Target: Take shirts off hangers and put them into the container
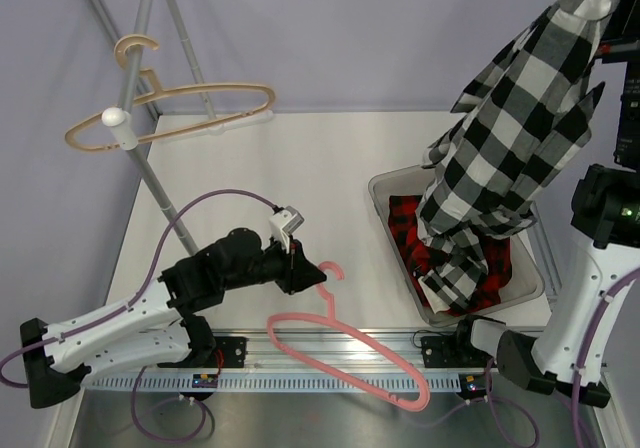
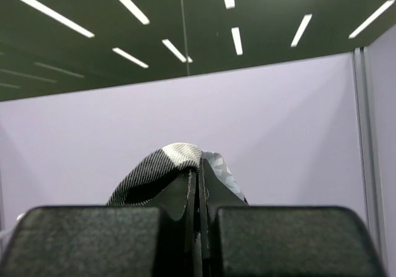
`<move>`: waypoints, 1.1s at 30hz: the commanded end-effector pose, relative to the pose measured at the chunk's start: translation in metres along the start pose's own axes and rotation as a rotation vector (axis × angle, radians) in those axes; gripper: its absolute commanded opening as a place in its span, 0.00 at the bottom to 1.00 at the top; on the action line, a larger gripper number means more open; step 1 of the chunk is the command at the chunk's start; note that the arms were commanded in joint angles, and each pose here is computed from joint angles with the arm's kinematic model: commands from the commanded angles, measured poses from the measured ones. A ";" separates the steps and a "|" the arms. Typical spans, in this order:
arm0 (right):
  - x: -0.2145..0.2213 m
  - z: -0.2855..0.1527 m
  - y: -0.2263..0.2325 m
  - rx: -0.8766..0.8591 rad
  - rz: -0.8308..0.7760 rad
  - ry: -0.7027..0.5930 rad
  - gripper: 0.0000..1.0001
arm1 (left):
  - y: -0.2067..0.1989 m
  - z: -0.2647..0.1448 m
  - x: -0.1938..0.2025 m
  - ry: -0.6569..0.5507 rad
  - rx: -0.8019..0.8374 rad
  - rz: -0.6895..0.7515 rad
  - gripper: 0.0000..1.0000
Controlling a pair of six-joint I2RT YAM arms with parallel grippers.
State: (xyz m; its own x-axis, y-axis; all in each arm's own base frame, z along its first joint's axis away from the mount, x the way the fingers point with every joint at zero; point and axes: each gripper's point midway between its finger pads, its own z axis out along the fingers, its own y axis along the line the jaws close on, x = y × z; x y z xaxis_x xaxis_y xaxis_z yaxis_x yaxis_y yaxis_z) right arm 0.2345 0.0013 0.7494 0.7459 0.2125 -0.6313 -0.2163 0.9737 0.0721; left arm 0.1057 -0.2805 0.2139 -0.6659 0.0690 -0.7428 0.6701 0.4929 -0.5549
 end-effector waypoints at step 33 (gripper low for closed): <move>0.196 -0.277 -0.036 0.506 0.197 0.813 0.00 | -0.059 -0.070 -0.112 -0.305 0.054 0.107 0.00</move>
State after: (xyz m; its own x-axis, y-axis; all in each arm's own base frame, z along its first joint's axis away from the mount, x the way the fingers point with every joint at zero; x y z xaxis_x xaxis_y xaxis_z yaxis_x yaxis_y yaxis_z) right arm 0.2120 -0.0319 0.4400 0.1241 0.3783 -0.9173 0.1931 0.8976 0.3963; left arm 0.1138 -0.2629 0.3197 -0.5281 -0.0758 -0.8458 0.7330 0.4622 -0.4991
